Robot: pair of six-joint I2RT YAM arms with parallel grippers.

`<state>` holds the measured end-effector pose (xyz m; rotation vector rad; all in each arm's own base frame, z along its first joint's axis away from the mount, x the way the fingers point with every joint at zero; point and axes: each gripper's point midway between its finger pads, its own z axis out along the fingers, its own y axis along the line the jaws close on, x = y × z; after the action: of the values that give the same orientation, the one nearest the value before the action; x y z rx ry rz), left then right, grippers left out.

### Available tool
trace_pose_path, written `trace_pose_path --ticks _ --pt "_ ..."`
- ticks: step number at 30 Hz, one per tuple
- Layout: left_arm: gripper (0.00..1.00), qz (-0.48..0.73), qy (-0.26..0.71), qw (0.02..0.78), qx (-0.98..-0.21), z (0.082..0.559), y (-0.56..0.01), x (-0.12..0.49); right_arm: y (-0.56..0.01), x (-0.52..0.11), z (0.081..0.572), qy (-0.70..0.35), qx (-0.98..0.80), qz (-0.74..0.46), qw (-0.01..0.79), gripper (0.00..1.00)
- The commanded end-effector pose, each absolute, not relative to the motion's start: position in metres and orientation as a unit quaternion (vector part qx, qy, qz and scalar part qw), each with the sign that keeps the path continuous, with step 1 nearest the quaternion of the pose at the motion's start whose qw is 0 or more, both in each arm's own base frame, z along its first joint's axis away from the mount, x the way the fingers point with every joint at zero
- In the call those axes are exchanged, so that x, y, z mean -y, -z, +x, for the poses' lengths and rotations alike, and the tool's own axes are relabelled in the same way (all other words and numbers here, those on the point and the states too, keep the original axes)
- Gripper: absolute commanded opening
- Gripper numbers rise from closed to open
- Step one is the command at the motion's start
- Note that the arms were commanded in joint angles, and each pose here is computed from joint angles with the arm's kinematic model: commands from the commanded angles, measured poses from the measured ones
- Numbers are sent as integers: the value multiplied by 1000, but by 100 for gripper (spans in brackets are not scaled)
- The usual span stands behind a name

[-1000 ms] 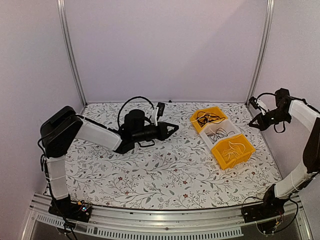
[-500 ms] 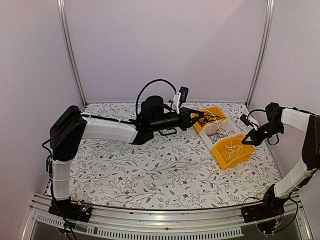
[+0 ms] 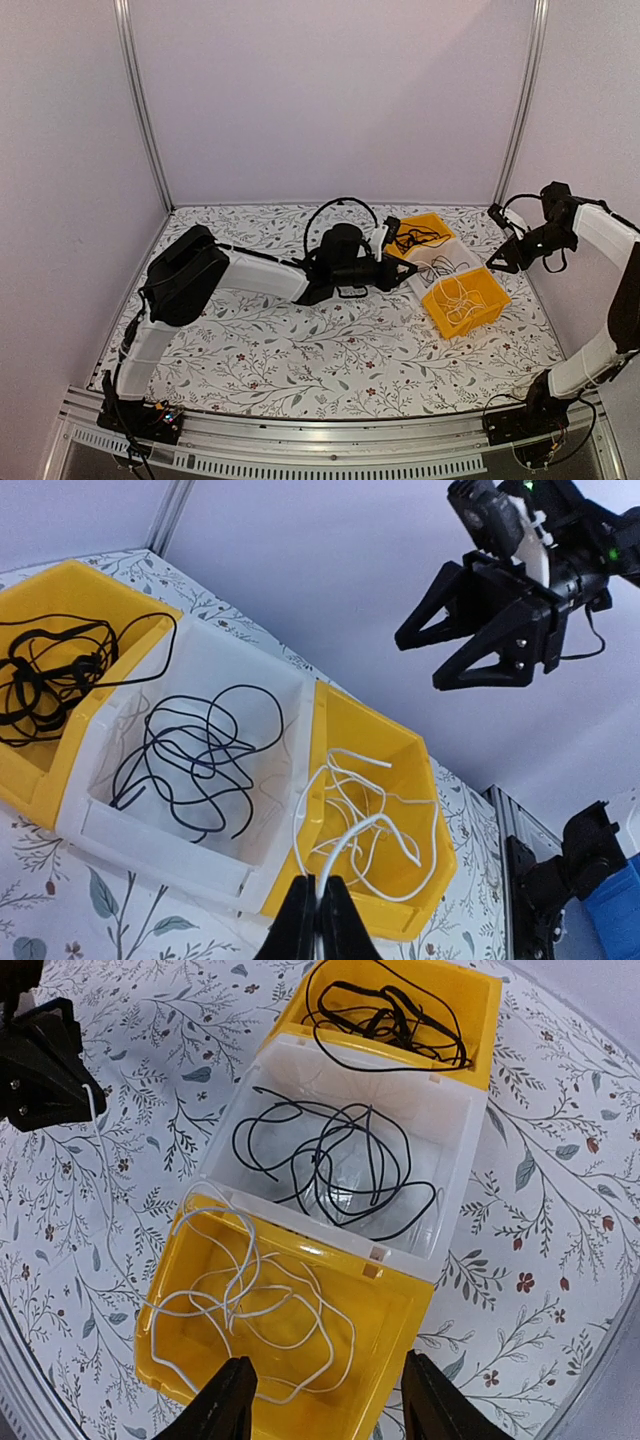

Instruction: Untangle the cables

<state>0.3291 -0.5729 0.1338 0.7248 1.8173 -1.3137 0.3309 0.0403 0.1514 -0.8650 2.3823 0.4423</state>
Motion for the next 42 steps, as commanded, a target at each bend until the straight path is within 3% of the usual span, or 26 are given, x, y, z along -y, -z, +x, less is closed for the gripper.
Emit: trace_pose_path --ticks 1,12,20,25,26,27,28,30,35,42 --pt "0 276 523 389 -707 328 -142 589 -176 -62 321 -183 -869 -348 300 54" --pt "0 286 537 374 -701 318 -142 600 -160 -148 311 -245 -825 -426 279 57" --pt "0 295 541 373 -694 313 -147 600 -147 -173 318 -286 -822 -420 257 58" --pt "0 298 542 374 -691 311 -150 599 -142 -172 328 -277 -831 -408 257 45" --pt "0 299 542 375 -690 310 -150 599 -142 -172 329 -276 -833 -405 257 35" --pt "0 299 543 374 -690 310 -150 599 -141 -171 329 -274 -833 -405 258 15" --pt "0 300 543 373 -690 310 -149 599 -140 -171 330 -271 -835 -405 257 3" --pt "0 301 542 371 -691 309 -148 598 -136 -168 329 -265 -840 -401 251 0" --pt "24 291 516 371 -714 316 -135 583 -125 -151 315 -225 -853 -411 229 0" --pt "29 252 492 370 -746 326 -103 528 -100 -107 294 -157 -873 -425 182 0"
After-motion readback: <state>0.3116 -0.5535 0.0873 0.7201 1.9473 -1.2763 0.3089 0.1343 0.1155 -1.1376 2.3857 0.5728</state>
